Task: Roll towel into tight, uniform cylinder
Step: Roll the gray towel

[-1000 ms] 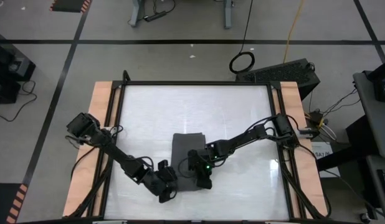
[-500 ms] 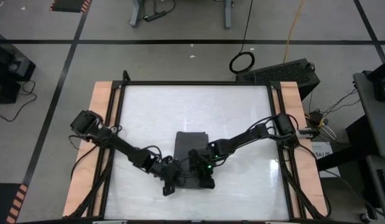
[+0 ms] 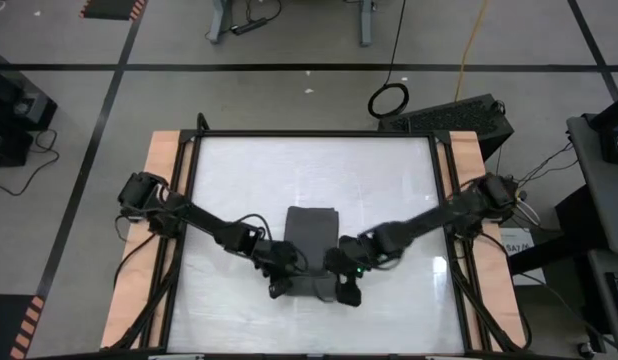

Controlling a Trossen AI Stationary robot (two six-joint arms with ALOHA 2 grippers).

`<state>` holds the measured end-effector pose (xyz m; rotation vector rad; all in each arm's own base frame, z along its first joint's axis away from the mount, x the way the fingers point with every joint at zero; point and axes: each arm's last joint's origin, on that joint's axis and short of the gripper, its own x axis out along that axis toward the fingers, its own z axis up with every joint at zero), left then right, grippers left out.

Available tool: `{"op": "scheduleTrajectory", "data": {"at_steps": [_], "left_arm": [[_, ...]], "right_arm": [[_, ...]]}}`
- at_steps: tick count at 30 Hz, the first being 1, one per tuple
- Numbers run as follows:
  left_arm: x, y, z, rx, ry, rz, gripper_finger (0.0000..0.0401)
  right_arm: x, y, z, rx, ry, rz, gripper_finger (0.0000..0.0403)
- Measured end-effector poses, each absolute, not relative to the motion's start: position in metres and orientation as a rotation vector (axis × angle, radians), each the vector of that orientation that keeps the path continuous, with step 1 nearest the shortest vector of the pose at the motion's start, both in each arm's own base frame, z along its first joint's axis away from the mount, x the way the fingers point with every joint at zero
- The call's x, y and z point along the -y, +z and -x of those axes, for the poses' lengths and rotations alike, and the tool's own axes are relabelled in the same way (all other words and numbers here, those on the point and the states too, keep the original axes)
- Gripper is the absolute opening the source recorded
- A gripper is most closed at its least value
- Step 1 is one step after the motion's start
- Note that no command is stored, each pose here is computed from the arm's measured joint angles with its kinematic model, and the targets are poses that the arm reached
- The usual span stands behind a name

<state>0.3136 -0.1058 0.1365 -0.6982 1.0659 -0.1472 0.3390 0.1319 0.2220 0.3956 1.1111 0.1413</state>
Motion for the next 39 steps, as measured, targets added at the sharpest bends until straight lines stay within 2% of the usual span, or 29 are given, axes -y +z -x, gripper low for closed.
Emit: {"op": "scheduleTrajectory", "data": {"at_steps": [5,16,26,31,35,39], "left_arm": [[0.095,0.137,-0.316,-1.102,-0.168,0.796,0.0025],[0.074,0.136,-0.319,-1.137,-0.190,0.875,0.0025],[0.069,0.135,-0.319,-1.165,-0.169,0.917,0.0028],[0.069,0.136,-0.318,-1.180,-0.197,0.931,0.0029],[0.070,0.136,-0.318,-1.187,-0.214,0.938,0.0029],[0.070,0.136,-0.318,-1.184,-0.208,0.935,0.0029]], "right_arm": [[-0.174,0.228,-0.323,-0.965,-0.006,-0.326,0.0297],[-0.213,0.200,-0.314,-0.911,-0.055,-0.165,0.0303],[-0.197,0.200,-0.326,-0.869,-0.055,0.042,0.0317],[-0.179,0.188,-0.334,-0.891,-0.080,0.033,0.0313],[-0.169,0.180,-0.339,-0.901,-0.038,-0.059,0.0288],[-0.162,0.177,-0.341,-0.912,-0.013,-0.110,0.0231]]}}
